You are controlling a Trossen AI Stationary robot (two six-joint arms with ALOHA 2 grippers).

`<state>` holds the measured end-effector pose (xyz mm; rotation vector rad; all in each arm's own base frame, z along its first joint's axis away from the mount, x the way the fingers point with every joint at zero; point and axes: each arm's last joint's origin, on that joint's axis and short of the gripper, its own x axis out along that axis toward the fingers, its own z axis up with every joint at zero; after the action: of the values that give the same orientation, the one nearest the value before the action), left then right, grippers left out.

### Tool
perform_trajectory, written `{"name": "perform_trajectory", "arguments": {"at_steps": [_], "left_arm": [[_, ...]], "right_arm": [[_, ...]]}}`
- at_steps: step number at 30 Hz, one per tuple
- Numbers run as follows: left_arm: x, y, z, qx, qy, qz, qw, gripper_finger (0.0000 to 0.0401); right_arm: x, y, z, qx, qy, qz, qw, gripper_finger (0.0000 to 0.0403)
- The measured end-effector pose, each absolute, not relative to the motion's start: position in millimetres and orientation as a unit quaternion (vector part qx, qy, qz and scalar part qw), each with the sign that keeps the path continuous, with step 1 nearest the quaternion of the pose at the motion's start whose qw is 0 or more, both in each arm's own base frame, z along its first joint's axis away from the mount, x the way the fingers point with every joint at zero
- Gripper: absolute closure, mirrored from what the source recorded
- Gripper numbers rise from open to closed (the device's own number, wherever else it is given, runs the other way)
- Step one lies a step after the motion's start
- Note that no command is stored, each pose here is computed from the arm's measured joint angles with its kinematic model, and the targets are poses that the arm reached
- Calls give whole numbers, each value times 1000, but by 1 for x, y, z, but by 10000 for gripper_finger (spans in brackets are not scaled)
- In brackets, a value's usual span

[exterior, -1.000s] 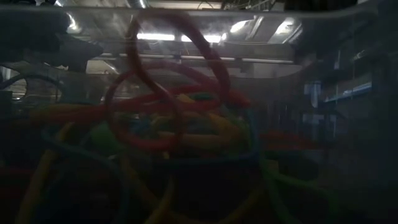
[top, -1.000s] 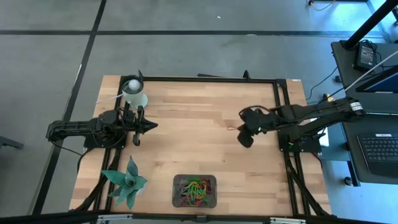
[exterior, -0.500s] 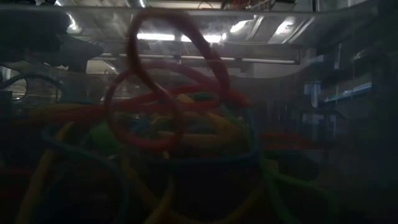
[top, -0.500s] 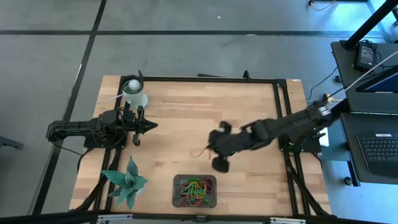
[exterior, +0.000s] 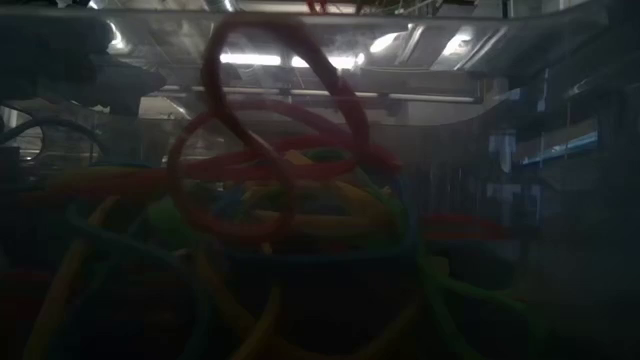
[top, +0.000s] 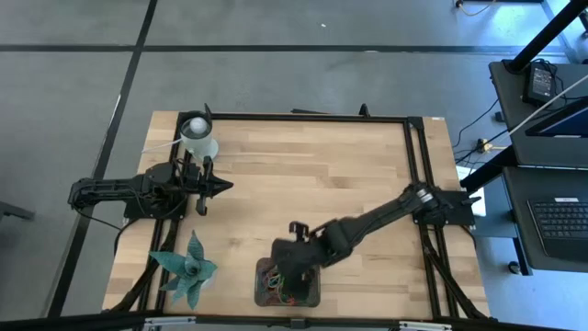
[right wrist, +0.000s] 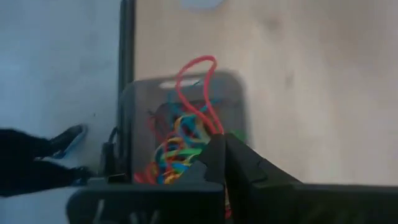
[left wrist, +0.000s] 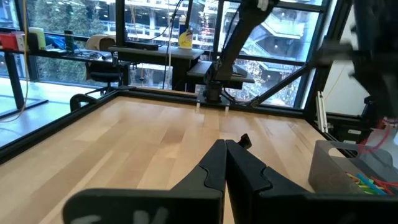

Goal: Pick and place rubber bands into bin
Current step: Put the red rubber band into the black bin

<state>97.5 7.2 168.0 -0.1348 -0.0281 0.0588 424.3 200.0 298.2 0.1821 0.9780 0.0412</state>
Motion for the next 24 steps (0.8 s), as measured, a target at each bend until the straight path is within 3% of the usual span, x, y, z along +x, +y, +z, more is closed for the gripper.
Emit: {"name": "perform_trajectory", "arguments": {"at_steps": [14, 24], "left_arm": [[98, 7, 168, -67, -14, 29, 997, 400], [98, 7, 168, -67, -14, 29, 997, 400]], "right_arm": [[444, 230, 201, 99, 569, 5, 816, 403], [446, 230, 194, 119, 577, -6, 808, 378]]}}
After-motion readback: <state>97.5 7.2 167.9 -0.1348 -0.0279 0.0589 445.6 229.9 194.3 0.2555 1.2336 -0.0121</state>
